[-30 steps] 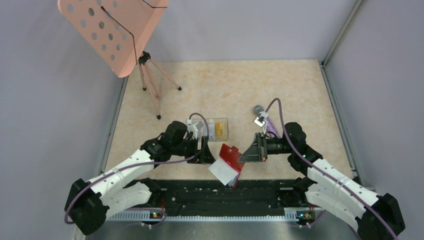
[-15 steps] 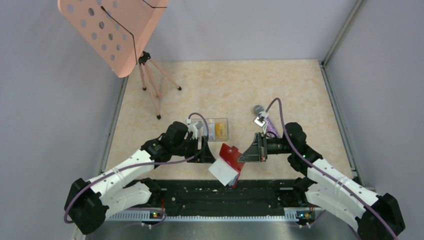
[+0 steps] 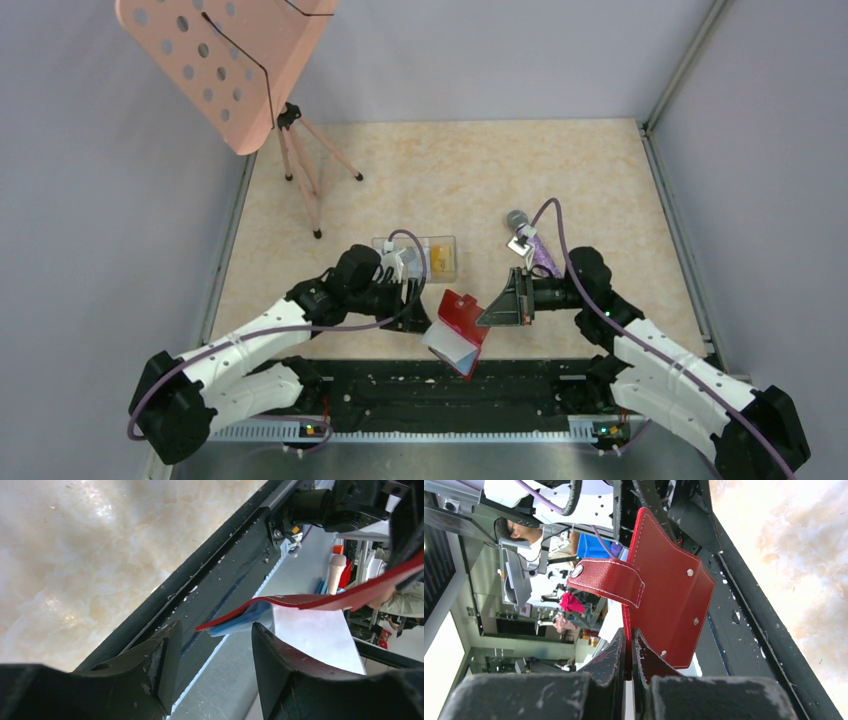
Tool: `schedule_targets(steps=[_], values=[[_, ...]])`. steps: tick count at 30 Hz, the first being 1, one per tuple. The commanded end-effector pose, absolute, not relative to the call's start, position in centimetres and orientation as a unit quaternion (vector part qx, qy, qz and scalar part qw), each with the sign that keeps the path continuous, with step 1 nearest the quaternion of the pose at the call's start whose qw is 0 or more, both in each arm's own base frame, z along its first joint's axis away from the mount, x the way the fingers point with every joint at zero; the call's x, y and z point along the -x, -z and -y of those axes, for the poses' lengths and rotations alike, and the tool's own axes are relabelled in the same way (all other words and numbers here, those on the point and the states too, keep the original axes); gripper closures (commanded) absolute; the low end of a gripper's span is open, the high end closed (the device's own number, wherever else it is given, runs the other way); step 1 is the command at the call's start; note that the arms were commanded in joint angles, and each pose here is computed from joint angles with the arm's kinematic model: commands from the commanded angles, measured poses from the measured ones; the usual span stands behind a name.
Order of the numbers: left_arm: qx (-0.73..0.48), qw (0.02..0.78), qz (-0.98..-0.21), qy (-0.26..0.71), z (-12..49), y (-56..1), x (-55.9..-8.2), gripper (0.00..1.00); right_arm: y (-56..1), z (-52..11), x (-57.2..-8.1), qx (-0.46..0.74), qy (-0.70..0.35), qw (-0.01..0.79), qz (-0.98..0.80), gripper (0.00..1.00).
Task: Put the credit cards into the card holder
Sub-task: Open the card holder.
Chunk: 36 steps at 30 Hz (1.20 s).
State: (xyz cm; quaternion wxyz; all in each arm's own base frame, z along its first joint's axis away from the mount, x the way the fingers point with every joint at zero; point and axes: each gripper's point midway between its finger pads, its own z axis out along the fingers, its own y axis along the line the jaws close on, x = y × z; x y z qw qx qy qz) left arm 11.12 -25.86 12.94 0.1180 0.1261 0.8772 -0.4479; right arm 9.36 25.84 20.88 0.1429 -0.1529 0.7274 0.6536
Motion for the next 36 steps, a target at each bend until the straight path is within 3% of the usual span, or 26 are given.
schedule_targets(steps=[1, 19, 29, 36], values=[[-0.175, 0.144, -0.832, 0.506, 27.0, -16.4, -10.5, 0.41, -21.7, -25.8, -9.3, 0.169, -0.663, 0.159, -0.712, 1.0], [-0.207, 0.184, -0.751, 0.6, 29.4, -20.6, -10.9, 0.23, -23.1, -25.3, -7.6, 0.178, -0.696, 0.143, -0.681, 1.0], [-0.248, 0.159, -0.688, 0.663, 30.6, -23.4, -9.6, 0.25, -25.0, -25.3, -7.4, 0.178, -0.716, 0.148, -0.658, 1.0], [-0.255, 0.142, -0.669, 0.684, 30.1, -24.1, -8.3, 0.4, -24.6, -25.4, -8.0, 0.162, -0.714, 0.152, -0.664, 1.0]])
